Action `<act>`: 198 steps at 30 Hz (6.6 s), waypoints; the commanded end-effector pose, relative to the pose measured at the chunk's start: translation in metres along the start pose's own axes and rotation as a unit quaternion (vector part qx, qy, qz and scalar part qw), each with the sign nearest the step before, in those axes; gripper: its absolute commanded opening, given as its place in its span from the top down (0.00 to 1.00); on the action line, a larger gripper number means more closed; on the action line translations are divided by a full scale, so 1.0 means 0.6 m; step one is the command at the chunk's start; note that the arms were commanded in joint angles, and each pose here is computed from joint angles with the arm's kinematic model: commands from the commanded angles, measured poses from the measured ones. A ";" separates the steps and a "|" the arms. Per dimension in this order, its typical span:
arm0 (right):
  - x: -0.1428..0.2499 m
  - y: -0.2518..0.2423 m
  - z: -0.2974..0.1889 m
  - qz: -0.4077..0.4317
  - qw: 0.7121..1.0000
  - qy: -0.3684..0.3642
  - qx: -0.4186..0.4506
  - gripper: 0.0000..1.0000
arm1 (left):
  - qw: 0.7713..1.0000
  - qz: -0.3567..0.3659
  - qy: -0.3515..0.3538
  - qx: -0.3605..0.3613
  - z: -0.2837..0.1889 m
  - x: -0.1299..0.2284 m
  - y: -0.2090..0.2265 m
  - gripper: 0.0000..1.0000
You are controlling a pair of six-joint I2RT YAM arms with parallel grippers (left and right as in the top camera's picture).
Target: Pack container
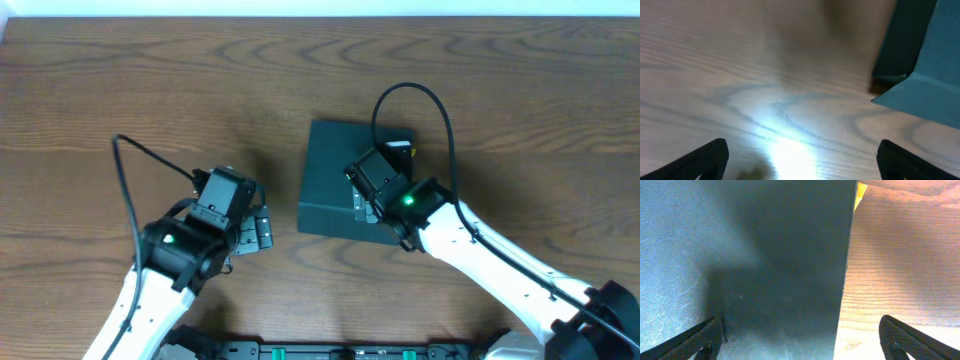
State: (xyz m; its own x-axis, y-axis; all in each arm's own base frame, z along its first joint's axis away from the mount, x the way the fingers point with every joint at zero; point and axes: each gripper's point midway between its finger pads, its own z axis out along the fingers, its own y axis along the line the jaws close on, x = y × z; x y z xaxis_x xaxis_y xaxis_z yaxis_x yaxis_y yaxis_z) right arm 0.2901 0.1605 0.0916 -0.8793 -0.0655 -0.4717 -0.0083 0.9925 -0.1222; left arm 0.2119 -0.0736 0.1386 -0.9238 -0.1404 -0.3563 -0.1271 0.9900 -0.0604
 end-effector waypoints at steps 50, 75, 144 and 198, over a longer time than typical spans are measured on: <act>0.007 -0.020 0.017 0.017 0.999 0.001 0.031 0.01 | 0.973 0.228 0.025 -0.032 0.198 0.061 -0.152 0.05; 0.007 -0.020 0.016 0.017 0.999 0.001 0.031 0.01 | 0.971 0.209 -0.108 -0.039 0.213 -0.011 -0.169 0.04; -0.096 -0.140 0.134 0.241 0.970 0.011 0.000 0.01 | 0.992 0.044 -0.089 0.081 0.181 -0.181 -0.091 0.05; -0.042 -0.164 -0.245 0.090 0.981 -0.165 -0.050 0.01 | 0.969 0.088 -0.207 0.102 -0.127 -0.061 -0.007 0.04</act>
State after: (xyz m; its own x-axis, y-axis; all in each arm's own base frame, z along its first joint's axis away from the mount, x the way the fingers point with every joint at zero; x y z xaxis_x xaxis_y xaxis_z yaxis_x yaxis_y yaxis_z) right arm 0.2521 0.0768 0.2331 -0.6969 0.1178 -0.7074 0.1029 0.9926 0.0639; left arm 0.2274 -0.0764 0.2062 -0.7358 -0.0123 -0.6771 0.1130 0.9836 -0.1407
